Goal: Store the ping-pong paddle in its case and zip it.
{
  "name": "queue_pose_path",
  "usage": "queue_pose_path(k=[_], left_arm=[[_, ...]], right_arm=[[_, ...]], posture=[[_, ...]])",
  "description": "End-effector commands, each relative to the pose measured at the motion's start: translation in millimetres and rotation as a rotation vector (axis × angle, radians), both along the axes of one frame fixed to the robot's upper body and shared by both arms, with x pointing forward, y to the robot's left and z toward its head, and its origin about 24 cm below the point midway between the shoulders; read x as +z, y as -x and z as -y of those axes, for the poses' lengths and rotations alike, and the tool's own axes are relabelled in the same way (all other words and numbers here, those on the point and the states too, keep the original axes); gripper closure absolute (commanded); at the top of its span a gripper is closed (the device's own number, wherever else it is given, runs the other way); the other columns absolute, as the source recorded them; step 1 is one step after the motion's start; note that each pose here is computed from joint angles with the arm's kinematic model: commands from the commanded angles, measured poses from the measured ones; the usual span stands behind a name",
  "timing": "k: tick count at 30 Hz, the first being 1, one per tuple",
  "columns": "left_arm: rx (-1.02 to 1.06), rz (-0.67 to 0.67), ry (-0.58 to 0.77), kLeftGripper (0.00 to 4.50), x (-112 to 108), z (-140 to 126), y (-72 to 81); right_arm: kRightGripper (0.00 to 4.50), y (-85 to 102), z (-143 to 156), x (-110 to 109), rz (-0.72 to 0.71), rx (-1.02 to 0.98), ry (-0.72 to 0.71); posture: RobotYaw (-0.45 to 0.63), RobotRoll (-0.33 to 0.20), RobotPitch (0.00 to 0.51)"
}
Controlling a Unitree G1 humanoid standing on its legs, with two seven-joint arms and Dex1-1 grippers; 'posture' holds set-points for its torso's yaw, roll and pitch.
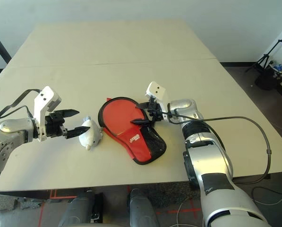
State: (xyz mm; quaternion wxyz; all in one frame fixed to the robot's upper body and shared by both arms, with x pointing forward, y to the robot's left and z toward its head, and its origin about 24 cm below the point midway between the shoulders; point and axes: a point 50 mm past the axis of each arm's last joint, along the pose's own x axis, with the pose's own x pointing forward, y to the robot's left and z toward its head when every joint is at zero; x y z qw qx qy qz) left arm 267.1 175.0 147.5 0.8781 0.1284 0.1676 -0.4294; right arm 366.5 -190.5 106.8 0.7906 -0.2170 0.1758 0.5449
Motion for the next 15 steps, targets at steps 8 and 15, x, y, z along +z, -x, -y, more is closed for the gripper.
queue_pose_path(k=[8, 15], left_arm=[[0.092, -0.172, 0.04, 0.0, 0.5, -0.7, -4.8], [0.129, -0.289, 0.019, 0.0, -9.8, -4.7, -5.1]], right_arm=[[0.01, 4.6, -2.5, -17.8, -0.033, 0.004, 0.061], [0.01, 4.5, -4.8, -17.8, -0.025, 0.011, 0.055]], posture=[[0.06, 0.0, 0.104], [0.05, 0.0, 0.103]])
